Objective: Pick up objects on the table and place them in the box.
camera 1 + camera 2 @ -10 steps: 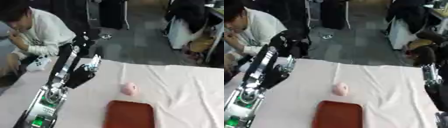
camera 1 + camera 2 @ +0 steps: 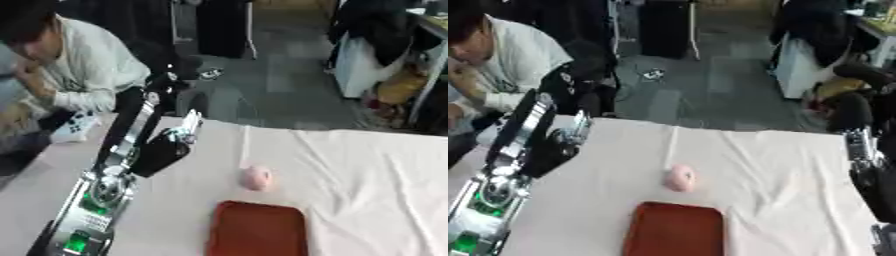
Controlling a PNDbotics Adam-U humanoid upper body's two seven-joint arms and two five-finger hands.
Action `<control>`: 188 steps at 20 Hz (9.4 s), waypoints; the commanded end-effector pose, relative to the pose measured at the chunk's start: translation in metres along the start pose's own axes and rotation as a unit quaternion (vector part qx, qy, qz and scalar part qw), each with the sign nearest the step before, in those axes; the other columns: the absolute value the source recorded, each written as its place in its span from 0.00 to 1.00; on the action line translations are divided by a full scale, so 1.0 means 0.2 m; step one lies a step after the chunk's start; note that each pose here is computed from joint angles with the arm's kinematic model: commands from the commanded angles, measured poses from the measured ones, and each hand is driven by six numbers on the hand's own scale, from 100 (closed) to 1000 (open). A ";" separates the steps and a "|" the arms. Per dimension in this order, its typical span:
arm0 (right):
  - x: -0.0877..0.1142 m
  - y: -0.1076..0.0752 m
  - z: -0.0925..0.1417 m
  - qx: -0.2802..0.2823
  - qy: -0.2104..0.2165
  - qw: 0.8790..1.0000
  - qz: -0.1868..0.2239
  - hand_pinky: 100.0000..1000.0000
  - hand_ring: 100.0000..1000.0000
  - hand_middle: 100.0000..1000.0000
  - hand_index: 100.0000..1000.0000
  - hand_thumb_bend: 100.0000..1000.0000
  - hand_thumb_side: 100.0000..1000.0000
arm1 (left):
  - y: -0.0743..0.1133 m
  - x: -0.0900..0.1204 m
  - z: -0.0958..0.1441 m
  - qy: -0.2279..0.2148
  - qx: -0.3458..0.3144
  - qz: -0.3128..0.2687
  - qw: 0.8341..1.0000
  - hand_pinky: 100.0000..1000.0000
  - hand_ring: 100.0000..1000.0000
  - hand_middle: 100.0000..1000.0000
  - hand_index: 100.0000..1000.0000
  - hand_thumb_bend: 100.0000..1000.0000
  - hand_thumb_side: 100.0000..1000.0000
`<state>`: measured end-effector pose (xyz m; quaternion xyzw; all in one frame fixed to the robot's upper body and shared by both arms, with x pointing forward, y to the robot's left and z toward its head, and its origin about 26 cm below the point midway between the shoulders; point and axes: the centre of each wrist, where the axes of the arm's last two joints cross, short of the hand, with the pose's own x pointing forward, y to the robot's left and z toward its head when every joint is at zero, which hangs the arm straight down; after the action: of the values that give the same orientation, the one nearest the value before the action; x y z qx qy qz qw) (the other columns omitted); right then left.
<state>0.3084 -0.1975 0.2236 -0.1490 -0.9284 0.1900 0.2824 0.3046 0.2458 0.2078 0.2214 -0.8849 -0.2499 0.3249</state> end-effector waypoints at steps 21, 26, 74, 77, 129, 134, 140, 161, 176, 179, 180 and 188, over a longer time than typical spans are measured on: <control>0.02 -0.02 0.00 0.001 -0.009 1.000 0.007 0.33 0.54 0.72 0.82 0.19 0.82 | 0.17 0.01 -0.06 -0.009 -0.134 -0.052 0.990 0.83 0.82 0.89 0.94 0.00 0.73; 0.00 -0.02 0.01 0.011 -0.003 1.000 0.009 0.33 0.54 0.72 0.82 0.19 0.83 | 0.28 -0.03 -0.21 0.005 -0.267 -0.119 0.956 0.77 0.80 0.89 0.95 0.00 0.69; 0.01 0.02 0.01 0.020 -0.006 1.000 -0.009 0.33 0.54 0.72 0.81 0.19 0.83 | -0.18 -0.62 -0.64 0.137 -0.647 -0.197 0.724 0.41 0.76 0.91 1.00 1.00 1.00; 0.02 0.03 0.01 0.020 -0.008 1.000 -0.011 0.33 0.54 0.72 0.81 0.19 0.83 | -0.21 -0.65 -0.61 0.143 -0.655 -0.198 0.715 0.36 0.71 0.88 1.00 1.00 1.00; 0.10 0.10 -0.06 0.029 -0.050 0.997 -0.054 0.33 0.54 0.72 0.81 0.19 0.82 | -0.31 -0.79 -0.50 0.170 -0.683 -0.240 0.668 0.33 0.77 0.96 1.00 0.85 0.71; 0.11 0.11 -0.08 0.032 -0.057 0.996 -0.059 0.33 0.54 0.72 0.81 0.19 0.82 | -0.29 -0.78 -0.51 0.182 -0.676 -0.250 0.669 0.40 0.84 0.98 1.00 0.87 0.70; 0.13 0.12 -0.10 0.031 -0.069 0.995 -0.067 0.33 0.54 0.72 0.81 0.19 0.82 | -0.29 -0.81 -0.48 0.188 -0.673 -0.254 0.669 0.48 0.89 1.00 1.00 0.90 0.59; 0.19 0.15 -0.15 0.029 -0.098 0.991 -0.089 0.33 0.54 0.72 0.81 0.18 0.82 | -0.27 -0.86 -0.45 0.180 -0.622 -0.305 0.698 0.45 0.87 1.00 1.00 0.84 0.32; 0.20 0.16 -0.16 0.027 -0.106 0.989 -0.095 0.34 0.54 0.72 0.81 0.18 0.82 | -0.32 -0.90 -0.37 0.169 -0.575 -0.338 0.725 0.00 0.01 0.31 0.47 0.30 0.25; 0.20 0.16 -0.16 0.026 -0.106 0.990 -0.094 0.34 0.54 0.72 0.81 0.18 0.82 | -0.32 -0.91 -0.36 0.159 -0.563 -0.341 0.736 0.00 0.00 0.16 0.40 0.04 0.32; 0.20 0.16 -0.16 0.026 -0.106 0.990 -0.094 0.34 0.54 0.72 0.81 0.18 0.82 | -0.32 -0.91 -0.35 0.153 -0.558 -0.344 0.739 0.00 0.00 0.12 0.38 0.00 0.35; 0.20 0.16 -0.16 0.025 -0.104 0.990 -0.091 0.34 0.54 0.72 0.81 0.18 0.82 | -0.30 -0.91 -0.36 0.115 -0.526 -0.377 0.754 0.00 0.00 0.00 0.33 0.00 0.53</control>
<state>0.3043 -0.1470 0.2452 -0.0371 -0.9530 0.2047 0.2203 0.4907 0.2726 0.1200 0.3361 -0.4099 -0.7573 0.3815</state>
